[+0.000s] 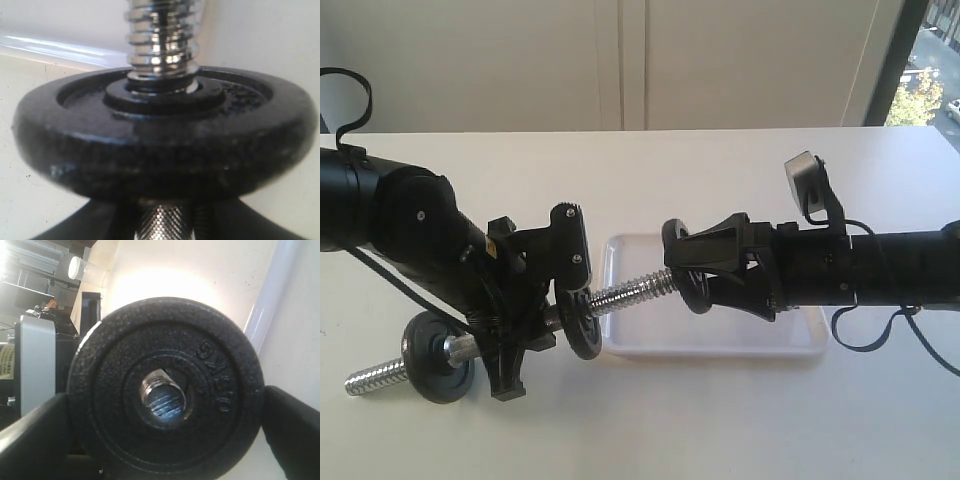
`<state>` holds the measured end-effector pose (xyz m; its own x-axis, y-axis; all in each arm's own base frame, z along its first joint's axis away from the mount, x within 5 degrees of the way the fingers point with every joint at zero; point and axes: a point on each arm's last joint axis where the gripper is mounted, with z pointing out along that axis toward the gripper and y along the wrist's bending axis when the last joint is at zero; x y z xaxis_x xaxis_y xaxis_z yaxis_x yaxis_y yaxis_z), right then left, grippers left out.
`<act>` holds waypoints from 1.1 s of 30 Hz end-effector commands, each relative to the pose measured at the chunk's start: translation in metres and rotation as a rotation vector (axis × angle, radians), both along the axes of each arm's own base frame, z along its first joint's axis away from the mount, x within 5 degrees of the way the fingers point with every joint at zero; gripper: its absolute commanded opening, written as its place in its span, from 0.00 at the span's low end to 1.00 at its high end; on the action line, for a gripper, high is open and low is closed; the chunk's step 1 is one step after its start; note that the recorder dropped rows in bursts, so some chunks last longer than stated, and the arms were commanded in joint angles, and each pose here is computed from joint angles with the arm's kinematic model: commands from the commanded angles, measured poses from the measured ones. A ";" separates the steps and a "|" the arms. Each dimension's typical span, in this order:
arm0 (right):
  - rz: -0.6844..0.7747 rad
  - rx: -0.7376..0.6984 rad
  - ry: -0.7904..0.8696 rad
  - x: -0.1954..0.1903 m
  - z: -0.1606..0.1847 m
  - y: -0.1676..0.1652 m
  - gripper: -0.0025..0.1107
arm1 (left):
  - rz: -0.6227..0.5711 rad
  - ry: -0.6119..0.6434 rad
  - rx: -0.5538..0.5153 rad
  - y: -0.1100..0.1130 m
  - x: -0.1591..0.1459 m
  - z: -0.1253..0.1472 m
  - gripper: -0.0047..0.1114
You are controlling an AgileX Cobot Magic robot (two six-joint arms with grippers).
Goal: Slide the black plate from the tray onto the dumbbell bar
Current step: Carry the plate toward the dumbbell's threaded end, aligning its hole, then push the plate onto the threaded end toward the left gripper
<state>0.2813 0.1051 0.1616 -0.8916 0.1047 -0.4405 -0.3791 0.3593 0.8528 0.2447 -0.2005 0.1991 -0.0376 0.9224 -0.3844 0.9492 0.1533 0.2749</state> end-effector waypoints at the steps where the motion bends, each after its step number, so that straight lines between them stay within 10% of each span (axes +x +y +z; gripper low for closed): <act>1: 0.009 0.081 -0.027 -0.002 0.015 0.002 0.02 | 0.034 -0.091 -0.098 -0.003 0.005 0.023 0.04; 33: 0.064 0.067 -0.028 -0.009 0.001 0.015 0.02 | 0.119 -0.085 -0.152 -0.004 0.007 0.025 0.04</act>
<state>0.2755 0.1176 0.1549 -0.8972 0.0844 -0.4334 -0.3806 0.3499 0.8560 0.2453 -0.2004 0.1993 -0.0792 0.9145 -0.3967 0.9442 0.1965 0.2644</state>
